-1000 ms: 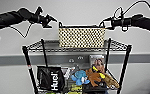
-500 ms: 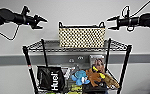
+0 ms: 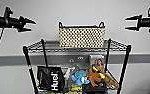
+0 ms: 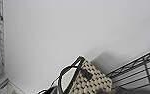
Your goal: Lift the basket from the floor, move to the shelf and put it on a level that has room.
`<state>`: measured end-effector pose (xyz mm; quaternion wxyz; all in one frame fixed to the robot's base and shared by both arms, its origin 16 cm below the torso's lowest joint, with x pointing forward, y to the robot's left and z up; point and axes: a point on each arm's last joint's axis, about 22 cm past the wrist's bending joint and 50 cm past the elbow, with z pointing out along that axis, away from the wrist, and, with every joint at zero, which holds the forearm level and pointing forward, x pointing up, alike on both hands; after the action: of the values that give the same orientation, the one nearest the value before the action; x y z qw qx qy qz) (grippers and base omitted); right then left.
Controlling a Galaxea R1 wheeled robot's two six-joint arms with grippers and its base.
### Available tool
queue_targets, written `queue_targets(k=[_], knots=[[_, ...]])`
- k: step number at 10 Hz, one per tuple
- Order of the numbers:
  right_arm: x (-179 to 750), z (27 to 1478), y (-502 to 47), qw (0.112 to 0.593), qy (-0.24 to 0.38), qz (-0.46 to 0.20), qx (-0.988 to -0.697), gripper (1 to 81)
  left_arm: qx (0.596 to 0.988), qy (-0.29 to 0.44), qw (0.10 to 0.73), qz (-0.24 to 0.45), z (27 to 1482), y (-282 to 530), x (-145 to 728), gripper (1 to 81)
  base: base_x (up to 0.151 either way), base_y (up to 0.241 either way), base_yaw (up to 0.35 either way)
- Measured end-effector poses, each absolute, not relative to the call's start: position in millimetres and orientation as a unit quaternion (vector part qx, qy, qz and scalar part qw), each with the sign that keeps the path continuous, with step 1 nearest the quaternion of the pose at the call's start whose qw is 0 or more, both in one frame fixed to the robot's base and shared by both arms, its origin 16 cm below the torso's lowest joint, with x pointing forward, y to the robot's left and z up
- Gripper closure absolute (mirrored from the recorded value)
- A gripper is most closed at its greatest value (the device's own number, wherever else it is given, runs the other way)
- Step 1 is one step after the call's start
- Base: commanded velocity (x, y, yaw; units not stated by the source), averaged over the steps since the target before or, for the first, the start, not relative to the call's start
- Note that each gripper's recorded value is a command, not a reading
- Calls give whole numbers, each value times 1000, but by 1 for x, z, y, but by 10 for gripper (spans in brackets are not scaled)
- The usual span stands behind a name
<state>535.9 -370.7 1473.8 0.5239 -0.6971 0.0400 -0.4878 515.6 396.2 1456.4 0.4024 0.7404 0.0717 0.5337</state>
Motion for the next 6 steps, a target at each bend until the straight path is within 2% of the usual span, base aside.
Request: queue_targets(k=[3, 6], knots=[[506, 1451, -475, 486, 99, -529, -689, 10, 735, 113, 377, 552, 1432, 469, 482, 10, 0, 0, 0], [483, 1416, -533, 434, 129, -537, -712, 10, 743, 143, 337, 560, 1405, 525, 453, 10, 0, 0, 0]])
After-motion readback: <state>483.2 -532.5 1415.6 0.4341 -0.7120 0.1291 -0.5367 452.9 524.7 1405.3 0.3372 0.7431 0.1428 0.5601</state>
